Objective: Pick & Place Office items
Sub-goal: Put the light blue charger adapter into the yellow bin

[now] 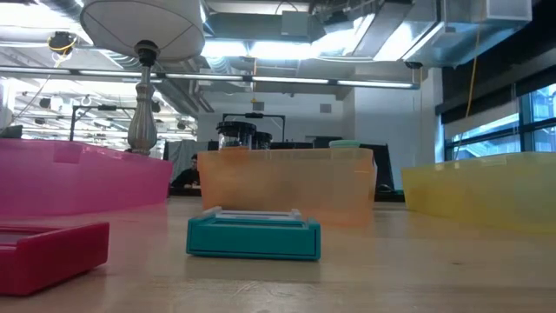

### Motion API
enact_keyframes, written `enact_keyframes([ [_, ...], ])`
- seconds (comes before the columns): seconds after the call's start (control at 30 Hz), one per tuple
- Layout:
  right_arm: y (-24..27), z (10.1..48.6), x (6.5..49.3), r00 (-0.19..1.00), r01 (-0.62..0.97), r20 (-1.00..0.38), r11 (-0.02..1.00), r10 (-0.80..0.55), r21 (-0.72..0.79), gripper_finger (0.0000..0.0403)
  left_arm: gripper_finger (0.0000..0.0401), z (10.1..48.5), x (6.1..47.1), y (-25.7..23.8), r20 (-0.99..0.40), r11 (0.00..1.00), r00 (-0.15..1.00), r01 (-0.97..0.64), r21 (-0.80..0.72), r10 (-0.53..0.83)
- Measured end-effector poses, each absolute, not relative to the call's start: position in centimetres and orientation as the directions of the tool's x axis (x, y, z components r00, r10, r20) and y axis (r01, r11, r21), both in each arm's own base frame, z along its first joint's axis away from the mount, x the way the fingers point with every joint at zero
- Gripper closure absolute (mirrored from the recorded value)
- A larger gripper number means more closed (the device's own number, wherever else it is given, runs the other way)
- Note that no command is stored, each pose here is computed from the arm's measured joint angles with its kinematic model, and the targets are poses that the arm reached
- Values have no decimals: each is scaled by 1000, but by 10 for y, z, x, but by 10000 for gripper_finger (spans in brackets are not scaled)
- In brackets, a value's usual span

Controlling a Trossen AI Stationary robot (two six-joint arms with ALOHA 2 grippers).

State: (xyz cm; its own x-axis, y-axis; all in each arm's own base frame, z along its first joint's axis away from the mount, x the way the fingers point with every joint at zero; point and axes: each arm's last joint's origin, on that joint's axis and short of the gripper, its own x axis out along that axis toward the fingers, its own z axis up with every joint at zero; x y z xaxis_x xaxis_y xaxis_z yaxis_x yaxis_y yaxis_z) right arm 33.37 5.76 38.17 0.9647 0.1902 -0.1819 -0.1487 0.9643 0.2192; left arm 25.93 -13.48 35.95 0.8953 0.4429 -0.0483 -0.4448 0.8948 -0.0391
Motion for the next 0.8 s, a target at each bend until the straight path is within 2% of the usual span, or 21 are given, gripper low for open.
enact_keyframes([
  [0.17, 61, 385, 334, 950, -241, -144, 943, 278, 231, 87, 280, 369, 264, -131, 15, 922, 922, -387, 12, 387],
  [0.43, 61, 396, 335, 959, -267, -33, 937, 281, 225, 87, 282, 370, 275, -114, 26, 945, 945, -328, 14, 327],
  [0.67, 60, 396, 335, 968, -234, -30, 946, 247, 225, 89, 283, 379, 281, -101, 99, 956, 951, -294, -9, 294],
  [0.8, 61, 397, 335, 969, -234, -23, 946, 246, 225, 105, 282, 378, 283, -97, 99, 959, 954, -283, -6, 282],
])
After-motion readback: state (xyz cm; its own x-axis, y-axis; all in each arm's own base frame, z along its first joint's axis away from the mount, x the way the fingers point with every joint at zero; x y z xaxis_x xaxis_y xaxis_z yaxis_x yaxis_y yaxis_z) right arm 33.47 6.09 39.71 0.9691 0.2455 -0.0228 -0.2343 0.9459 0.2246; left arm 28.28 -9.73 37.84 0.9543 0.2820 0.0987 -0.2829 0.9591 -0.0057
